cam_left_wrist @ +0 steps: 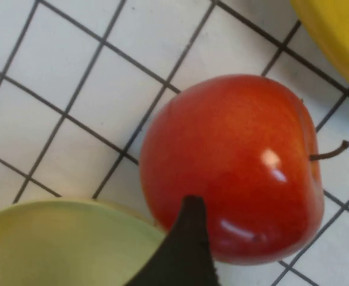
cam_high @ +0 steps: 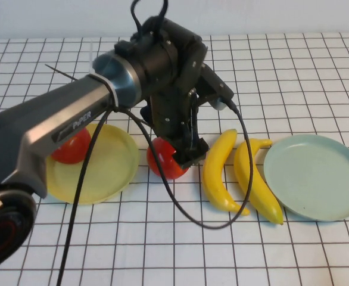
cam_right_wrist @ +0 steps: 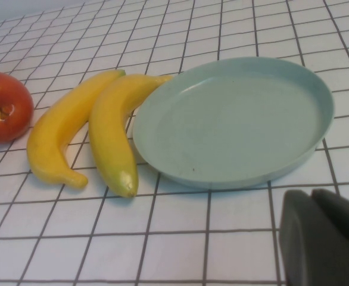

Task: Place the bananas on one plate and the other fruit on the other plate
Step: Put one type of fruit in the left plate

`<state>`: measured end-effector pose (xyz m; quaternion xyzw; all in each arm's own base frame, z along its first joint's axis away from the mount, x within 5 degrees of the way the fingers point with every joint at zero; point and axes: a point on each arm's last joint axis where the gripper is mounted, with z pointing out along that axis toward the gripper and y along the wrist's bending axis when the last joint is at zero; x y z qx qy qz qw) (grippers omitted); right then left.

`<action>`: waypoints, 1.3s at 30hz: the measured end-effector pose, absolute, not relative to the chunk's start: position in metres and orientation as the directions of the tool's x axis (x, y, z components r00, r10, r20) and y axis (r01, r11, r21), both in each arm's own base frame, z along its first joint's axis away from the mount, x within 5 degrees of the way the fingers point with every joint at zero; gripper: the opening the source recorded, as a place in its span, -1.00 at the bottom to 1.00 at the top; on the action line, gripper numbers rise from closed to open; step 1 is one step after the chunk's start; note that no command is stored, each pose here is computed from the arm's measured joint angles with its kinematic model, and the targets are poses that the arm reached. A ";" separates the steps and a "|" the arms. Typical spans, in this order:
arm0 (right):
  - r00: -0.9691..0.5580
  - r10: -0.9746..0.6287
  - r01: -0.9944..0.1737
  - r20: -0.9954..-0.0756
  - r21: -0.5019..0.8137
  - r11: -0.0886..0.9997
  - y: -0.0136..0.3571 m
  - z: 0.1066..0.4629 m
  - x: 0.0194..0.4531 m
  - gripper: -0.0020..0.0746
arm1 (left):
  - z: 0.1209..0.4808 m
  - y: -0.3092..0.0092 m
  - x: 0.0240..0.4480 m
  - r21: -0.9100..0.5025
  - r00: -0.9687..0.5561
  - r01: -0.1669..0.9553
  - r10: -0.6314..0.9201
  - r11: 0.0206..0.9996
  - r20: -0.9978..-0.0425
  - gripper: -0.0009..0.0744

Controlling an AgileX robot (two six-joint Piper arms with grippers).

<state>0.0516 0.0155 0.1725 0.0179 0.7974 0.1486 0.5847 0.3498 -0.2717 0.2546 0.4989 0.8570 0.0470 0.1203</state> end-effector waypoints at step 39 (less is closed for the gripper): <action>-0.316 0.202 -0.145 -0.927 0.258 0.955 0.016 0.172 0.052 -0.99 | 0.226 -0.250 0.397 -0.015 -0.600 0.785 0.755 0.619 -0.264 0.80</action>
